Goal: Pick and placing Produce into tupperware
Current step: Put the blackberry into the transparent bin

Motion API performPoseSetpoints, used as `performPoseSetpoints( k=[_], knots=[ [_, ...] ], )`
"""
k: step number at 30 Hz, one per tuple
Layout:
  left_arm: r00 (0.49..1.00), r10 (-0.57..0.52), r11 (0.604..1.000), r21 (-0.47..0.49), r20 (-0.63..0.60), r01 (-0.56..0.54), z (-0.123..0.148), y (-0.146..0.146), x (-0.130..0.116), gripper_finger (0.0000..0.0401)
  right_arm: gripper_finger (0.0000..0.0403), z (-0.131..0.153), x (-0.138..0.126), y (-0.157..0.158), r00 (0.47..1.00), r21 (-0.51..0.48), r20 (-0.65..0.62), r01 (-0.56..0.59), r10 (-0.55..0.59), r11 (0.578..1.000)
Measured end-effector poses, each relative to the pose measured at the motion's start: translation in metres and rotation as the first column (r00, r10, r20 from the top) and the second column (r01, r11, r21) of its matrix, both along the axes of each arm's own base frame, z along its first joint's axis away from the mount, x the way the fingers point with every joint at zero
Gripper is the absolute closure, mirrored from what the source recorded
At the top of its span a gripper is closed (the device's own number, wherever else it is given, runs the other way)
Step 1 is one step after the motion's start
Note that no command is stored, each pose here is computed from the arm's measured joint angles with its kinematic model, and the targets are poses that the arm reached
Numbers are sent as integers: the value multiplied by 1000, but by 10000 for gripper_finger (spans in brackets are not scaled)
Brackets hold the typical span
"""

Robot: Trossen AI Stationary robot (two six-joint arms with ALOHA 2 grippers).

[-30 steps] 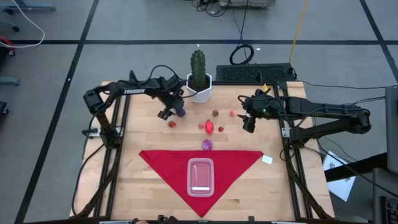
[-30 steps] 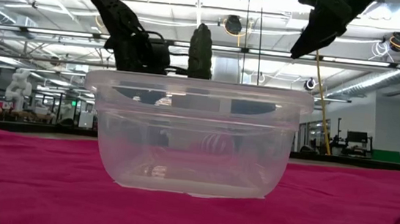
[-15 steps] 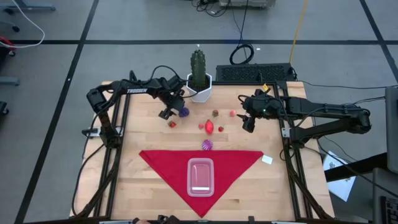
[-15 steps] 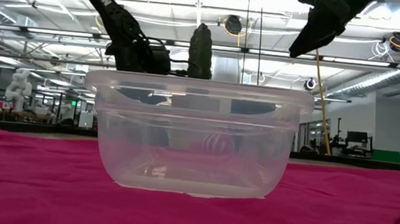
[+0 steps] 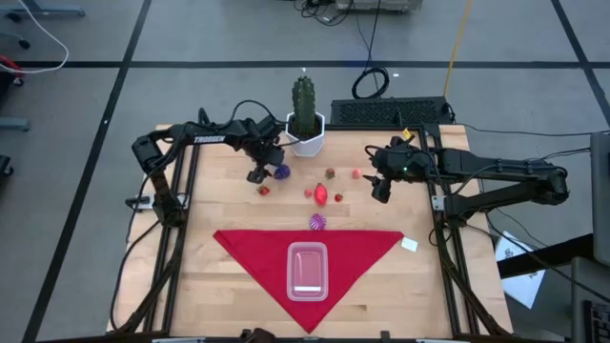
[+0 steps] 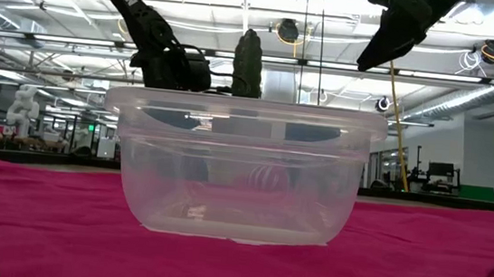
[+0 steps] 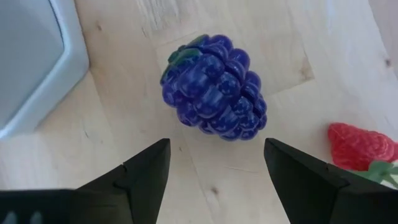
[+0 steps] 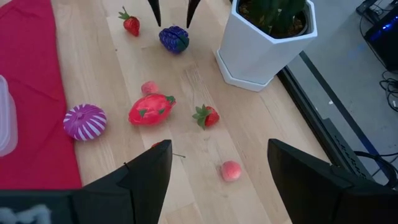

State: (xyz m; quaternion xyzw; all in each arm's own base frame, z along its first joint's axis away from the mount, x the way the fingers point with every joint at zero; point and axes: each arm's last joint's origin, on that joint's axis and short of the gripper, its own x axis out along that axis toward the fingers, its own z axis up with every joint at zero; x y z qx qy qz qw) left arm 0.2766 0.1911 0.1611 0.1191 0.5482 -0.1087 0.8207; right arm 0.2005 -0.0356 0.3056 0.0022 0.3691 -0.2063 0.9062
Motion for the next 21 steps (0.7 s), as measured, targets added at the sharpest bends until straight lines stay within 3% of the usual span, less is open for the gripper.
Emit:
performPoseSetpoints(
  k=[6,12,21],
  knots=[
    [988,153,987,-55,-6,-153,1,0,0,135,149,0,0,0,1000,0,0,0,0,1000],
    [943,332,941,-76,10,-330,17,-1,-3,135,149,0,0,0,1000,0,-2,0,0,1000],
    [885,465,883,-95,29,-460,28,-13,4,135,149,-1,-1,0,1000,1,-9,0,1,1000]
  ],
)
